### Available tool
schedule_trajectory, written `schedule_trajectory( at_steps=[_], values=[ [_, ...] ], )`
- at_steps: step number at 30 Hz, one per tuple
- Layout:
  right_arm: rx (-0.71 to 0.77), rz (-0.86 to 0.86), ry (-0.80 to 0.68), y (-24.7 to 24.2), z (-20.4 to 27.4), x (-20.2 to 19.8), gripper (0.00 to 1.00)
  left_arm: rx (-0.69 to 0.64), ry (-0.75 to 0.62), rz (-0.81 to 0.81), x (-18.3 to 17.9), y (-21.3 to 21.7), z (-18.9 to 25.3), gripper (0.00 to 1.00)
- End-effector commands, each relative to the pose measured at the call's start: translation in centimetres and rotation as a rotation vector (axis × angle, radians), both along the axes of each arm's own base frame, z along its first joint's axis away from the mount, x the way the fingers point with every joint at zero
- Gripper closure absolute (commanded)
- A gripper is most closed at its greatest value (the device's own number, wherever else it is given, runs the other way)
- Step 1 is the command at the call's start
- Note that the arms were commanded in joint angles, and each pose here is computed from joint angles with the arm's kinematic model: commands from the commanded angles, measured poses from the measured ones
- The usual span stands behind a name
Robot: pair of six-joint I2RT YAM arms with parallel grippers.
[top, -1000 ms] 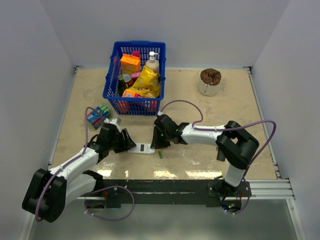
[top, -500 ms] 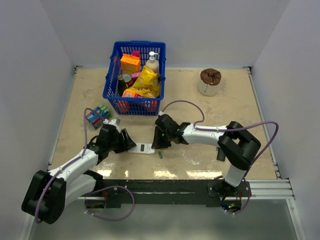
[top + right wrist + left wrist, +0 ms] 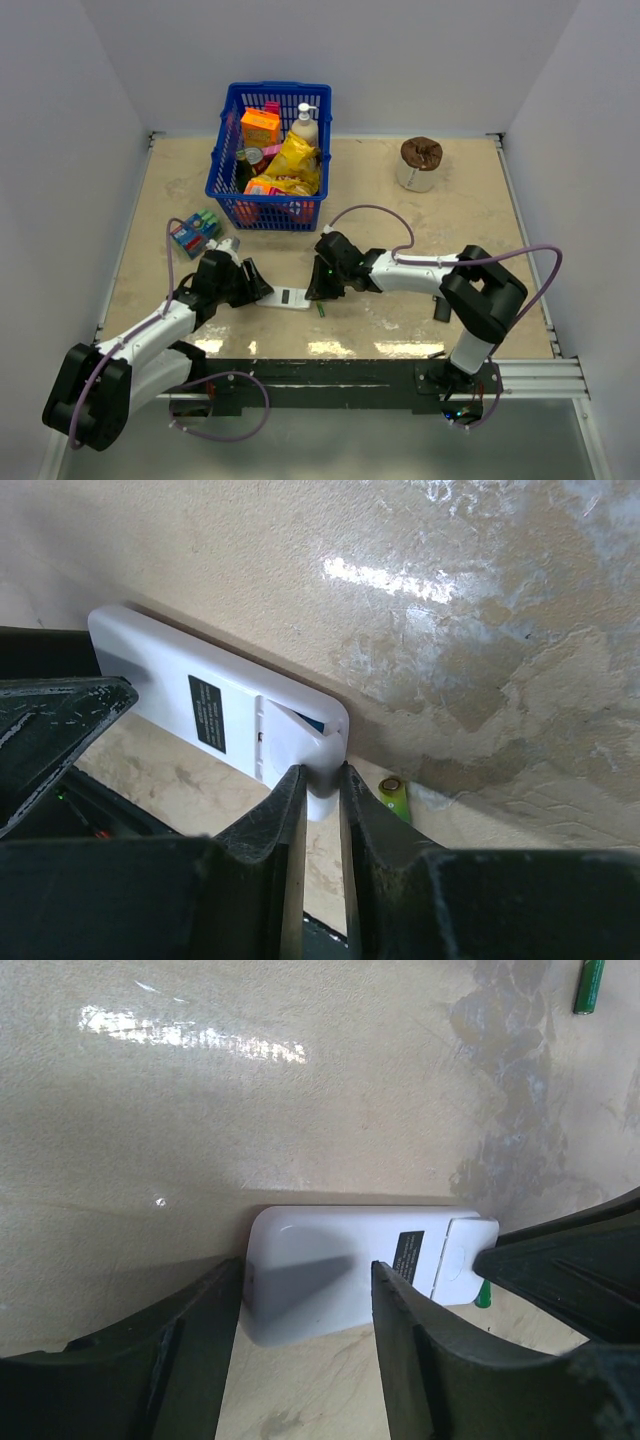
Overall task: Load the batteries into the remote control
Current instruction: Load the battery cover into the remote control.
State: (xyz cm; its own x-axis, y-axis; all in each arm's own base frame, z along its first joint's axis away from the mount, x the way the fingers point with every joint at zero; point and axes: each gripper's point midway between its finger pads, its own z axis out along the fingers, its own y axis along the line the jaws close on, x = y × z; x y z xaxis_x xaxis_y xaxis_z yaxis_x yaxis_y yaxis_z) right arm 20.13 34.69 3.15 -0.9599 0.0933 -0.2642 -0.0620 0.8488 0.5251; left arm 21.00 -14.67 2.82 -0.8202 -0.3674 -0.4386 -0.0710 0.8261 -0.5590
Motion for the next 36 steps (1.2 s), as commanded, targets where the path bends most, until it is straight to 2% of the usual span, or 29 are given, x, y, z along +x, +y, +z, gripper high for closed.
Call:
schedule_trajectory(
  at_steps=[1, 10, 18, 28, 31, 33, 36],
  values=[
    [-0.011, 0.023, 0.009, -0.1, -0.4, -0.7, 0.89, -0.014, 0.125, -0.021, -2.9, 0.0, -2.1, 0.41],
    [-0.069, 0.081, 0.047, 0.3, -2.2, -0.9, 0.84, -0.022, 0.135, -0.040, -2.9, -0.4, -2.2, 0.40],
    [-0.087, 0.097, 0.069, -0.2, -3.2, -1.6, 0.83, -0.025, 0.148, -0.044, -3.1, -0.4, -2.5, 0.40],
    [-0.012, 0.149, 0.024, 3.6, -1.8, -1.0, 0.87, -0.049, 0.165, -0.076, -3.4, -1.1, -2.9, 0.43],
    [-0.053, 0.131, 0.033, 2.5, -2.9, -1.2, 0.89, -0.034, 0.166, -0.068, -3.4, -0.8, -3.0, 0.43],
    [-0.069, 0.121, 0.044, 1.5, -3.6, -1.8, 0.96, -0.023, 0.169, -0.052, -3.4, -0.5, -3.0, 0.43],
    [-0.101, 0.109, 0.051, -0.1, -4.6, -2.5, 1.00, -0.006, 0.171, -0.031, -3.4, -0.1, -3.2, 0.44]
  ],
)
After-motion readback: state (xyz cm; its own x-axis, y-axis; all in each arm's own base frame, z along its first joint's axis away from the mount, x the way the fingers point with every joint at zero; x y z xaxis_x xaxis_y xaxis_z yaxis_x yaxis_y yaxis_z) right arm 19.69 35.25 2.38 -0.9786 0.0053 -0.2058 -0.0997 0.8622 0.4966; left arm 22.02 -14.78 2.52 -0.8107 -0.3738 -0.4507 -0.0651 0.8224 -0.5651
